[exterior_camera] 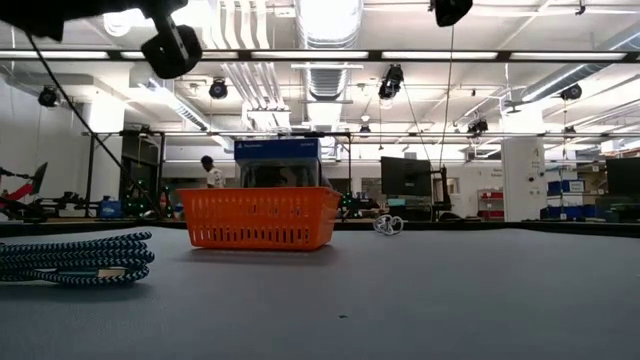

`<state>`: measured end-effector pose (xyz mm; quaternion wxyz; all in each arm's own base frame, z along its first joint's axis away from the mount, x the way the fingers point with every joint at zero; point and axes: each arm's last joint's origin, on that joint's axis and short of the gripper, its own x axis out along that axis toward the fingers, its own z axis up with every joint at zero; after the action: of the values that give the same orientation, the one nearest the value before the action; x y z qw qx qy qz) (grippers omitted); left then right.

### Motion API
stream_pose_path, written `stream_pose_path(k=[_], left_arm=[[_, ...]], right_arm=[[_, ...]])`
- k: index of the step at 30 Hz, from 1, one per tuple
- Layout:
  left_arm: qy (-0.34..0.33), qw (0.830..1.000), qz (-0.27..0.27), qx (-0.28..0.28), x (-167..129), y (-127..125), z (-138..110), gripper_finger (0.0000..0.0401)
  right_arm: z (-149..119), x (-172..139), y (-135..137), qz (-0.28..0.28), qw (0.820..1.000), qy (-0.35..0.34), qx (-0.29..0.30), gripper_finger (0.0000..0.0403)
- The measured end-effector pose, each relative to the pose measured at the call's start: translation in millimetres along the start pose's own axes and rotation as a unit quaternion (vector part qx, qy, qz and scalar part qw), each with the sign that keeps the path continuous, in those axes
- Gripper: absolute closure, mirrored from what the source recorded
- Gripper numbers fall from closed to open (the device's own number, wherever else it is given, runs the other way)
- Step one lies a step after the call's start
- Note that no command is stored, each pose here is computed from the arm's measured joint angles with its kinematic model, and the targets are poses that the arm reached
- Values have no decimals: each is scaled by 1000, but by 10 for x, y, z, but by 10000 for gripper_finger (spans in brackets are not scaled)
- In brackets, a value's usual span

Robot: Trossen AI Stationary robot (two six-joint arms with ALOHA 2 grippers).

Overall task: Pick and place USB-C Cables
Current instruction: Put the blue charger cable into the orange bin

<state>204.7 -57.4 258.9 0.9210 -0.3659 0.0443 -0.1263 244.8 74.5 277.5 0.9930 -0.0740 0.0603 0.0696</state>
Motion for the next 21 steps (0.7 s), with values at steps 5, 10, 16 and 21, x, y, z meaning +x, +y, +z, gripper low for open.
stream_pose_path(k=[5,10,16,21], left_arm=[[148,986,73,-5,111,-218,-121,401],[248,959,140,-6,173,-387,-239,401],[308,940,148,13,344,-514,-462,401],[377,906,187,41,481,-579,-696,401]], right_arm=[[52,-64,-18,-1,1000,-10,-7,360],[48,-78,-20,0,1000,-4,-7,360],[13,-60,-12,2,1000,9,-10,360],[-8,-62,-11,3,1000,20,-19,360]])
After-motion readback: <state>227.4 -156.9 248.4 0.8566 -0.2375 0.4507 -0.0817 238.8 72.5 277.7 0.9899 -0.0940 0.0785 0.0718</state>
